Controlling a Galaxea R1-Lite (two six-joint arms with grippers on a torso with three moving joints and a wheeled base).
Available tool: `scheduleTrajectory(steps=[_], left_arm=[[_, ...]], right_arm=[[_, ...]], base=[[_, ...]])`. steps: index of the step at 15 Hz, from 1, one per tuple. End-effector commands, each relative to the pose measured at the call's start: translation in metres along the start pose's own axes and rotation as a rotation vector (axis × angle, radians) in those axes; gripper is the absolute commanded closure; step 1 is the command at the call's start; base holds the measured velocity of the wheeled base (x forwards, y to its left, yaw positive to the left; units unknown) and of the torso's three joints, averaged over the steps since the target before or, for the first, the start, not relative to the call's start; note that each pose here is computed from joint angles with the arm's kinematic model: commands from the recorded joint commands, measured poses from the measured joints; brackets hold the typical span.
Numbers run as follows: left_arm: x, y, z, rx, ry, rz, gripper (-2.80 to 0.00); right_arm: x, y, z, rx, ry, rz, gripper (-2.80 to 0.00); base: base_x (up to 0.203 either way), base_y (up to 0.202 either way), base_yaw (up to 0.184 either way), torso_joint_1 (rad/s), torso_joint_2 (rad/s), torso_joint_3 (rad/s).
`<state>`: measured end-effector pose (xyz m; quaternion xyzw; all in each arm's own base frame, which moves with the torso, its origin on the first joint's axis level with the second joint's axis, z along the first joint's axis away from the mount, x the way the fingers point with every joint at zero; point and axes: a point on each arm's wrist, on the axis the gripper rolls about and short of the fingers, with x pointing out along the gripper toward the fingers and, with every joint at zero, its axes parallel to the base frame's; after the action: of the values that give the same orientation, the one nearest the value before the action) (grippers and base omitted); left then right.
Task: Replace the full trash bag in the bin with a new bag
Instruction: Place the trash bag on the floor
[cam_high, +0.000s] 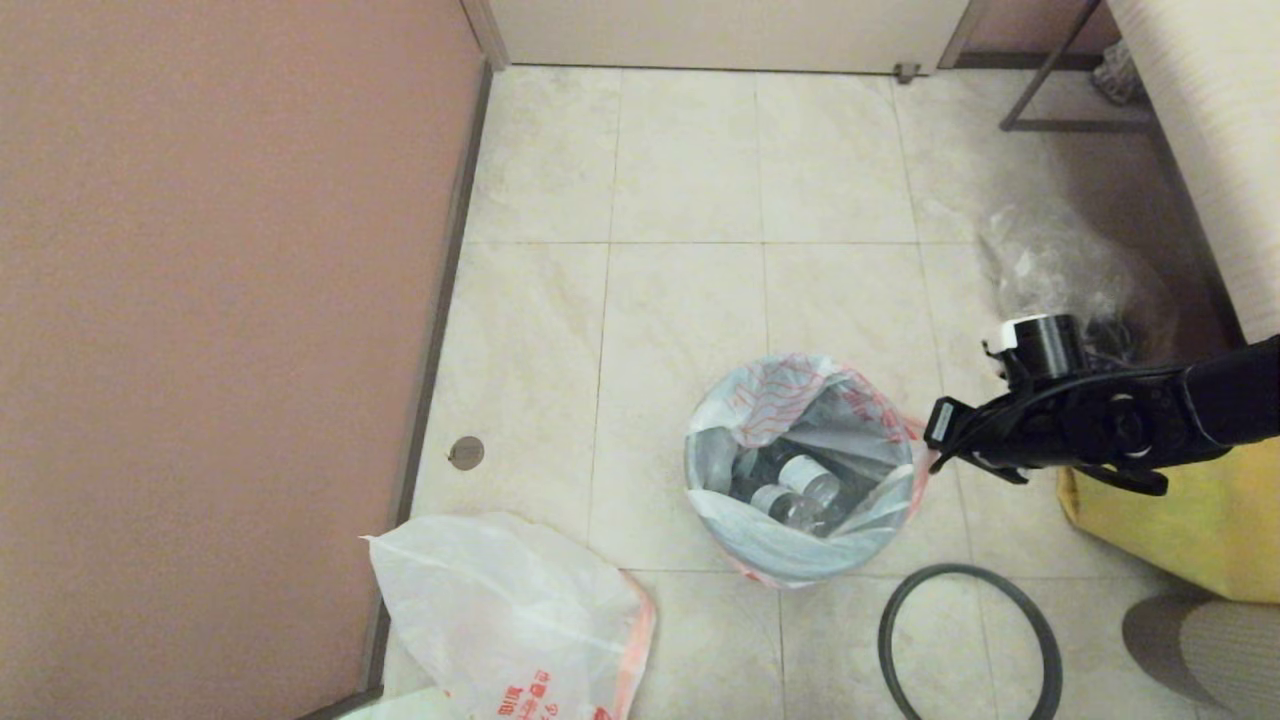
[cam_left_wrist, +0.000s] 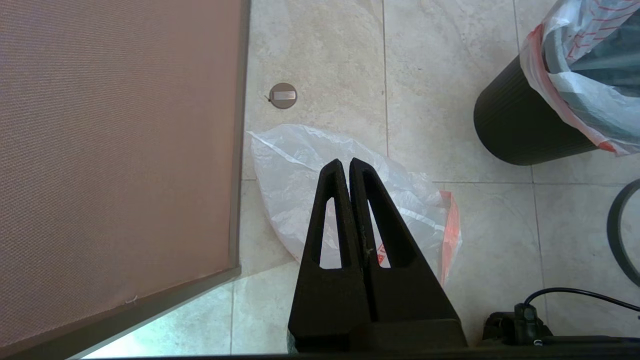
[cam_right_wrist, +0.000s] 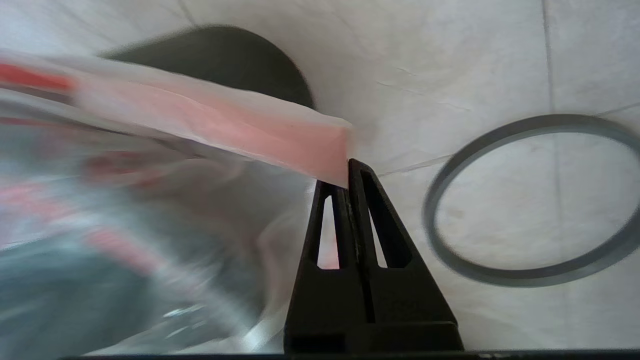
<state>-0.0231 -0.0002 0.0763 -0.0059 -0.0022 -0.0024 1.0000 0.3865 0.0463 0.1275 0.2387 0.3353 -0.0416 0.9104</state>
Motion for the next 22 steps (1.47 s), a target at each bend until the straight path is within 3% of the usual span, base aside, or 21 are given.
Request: scheduleTrajectory(steps=[1,6,11,16,22], left_arm=[[0.0,0.0,0.0,-0.001,0.001,0.0,0.0],[0.0,0.0,0.0,-0.001,0.002,0.0,0.0],[0.0,0.0,0.0,-0.001,0.001,0.0,0.0],[0.0,0.0,0.0,-0.001,0.001,0.0,0.0],[0.0,0.0,0.0,-0.001,0.001,0.0,0.0]], right_arm=[[-0.028,0.008,0.009,0.037,-0.022,0.08,0.0],[-0.052,0.012,0.011,0.138,0.062,0.247,0.0],[-0.07,0.018,0.014,0.188,0.126,0.373,0.0],[-0.072,0.024,0.011,0.201,0.24,0.485,0.0],[-0.069,0.042,0.001,0.181,0.292,0.531,0.0]], base=[[0.0,0.0,0.0,0.0,0.0,0.0],[0.0,0.0,0.0,0.0,0.0,0.0],[0.0,0.0,0.0,0.0,0.0,0.0],[0.0,0.0,0.0,0.0,0.0,0.0],[0.0,0.0,0.0,0.0,0.0,0.0]])
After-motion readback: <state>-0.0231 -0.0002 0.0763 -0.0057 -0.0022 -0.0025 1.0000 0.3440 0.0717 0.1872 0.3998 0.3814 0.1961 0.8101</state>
